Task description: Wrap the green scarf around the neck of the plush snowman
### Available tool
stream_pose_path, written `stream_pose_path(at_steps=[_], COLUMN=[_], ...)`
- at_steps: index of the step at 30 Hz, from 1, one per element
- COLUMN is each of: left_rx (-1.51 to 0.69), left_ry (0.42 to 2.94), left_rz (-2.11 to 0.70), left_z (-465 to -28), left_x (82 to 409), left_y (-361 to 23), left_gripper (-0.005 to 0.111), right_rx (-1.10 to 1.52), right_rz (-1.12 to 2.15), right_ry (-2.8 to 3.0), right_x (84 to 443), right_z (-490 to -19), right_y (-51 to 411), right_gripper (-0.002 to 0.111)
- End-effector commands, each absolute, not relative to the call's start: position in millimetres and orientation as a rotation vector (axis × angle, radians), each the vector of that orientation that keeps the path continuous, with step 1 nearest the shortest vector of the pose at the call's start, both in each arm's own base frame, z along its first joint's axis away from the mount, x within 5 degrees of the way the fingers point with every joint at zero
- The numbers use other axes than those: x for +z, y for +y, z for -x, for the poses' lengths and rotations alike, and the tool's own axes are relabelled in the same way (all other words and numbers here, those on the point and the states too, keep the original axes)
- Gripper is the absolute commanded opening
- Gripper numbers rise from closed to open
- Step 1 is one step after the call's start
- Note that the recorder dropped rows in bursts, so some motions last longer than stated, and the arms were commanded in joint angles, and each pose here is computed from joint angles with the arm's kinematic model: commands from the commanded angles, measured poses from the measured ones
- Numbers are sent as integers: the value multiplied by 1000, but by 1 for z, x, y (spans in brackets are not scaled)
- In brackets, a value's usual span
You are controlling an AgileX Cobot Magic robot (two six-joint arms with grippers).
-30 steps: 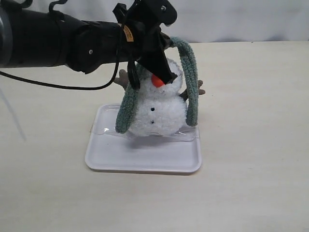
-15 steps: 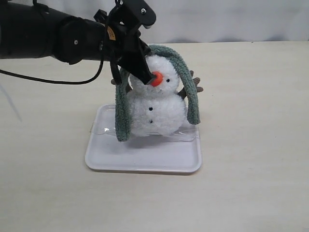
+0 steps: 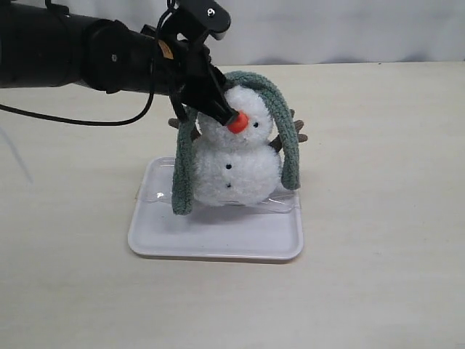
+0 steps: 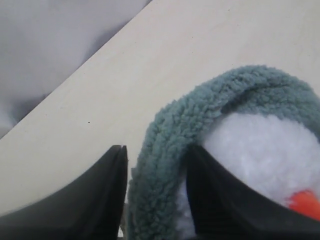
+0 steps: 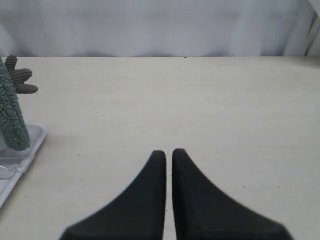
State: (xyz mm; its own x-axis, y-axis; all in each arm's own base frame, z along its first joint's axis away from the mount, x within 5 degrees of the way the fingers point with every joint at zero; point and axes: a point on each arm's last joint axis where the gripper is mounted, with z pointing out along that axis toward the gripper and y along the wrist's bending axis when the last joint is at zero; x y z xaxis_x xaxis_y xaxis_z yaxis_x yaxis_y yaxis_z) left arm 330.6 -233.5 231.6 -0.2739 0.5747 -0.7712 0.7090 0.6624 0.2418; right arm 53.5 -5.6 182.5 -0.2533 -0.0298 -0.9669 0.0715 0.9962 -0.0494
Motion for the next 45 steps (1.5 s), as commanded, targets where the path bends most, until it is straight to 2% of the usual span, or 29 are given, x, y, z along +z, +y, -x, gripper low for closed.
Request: stream_pose_path(at_steps=[1,8,11,14,17,24,30,33,35,41,45], left_rx=[-205,-218,-227,-265,-248,-112,-124,-156,-183,-188,-181], left_ry=[1983,1840,1820,1862,1862,1527,1525,1577,1623,1772,1870], left_rz=[-1022,-947,-926,-913,-1080,-1587,-1546,-1472,-1412,-1268,-1141], left_z=[-323,-310,-307,-303,-289,-251,-256,-260,-262,-277,-283], left_x=[236,289,300,297,288,265,245,249,258,288,302], left_y=[-236,-226,-224,-227,-242,-293,-308,-304,-297,-251,-214], left_gripper=[39,39,39,39,39,39,39,38,33,3,0], right_rx=[-106,-106,-106,-106,-106,-106,-106,-106,-106,-106,-106], right_rz=[-25,-25,-25,-25,-25,-25,-25,-25,-25,-25,-25], right_ry=[1825,1825,1825,1825,1825,1825,1825,1825,1825,1825,1825], right_x=[182,182,182,182,182,182,182,182,182,182,182], right_z=[-53,-53,-53,-53,-53,-53,-53,-53,-53,-53,-53], right_y=[-6,-6,-6,-6,-6,-6,-6,-6,-6,-6,-6], right_gripper=[4,4,4,4,4,4,4,4,4,4,4])
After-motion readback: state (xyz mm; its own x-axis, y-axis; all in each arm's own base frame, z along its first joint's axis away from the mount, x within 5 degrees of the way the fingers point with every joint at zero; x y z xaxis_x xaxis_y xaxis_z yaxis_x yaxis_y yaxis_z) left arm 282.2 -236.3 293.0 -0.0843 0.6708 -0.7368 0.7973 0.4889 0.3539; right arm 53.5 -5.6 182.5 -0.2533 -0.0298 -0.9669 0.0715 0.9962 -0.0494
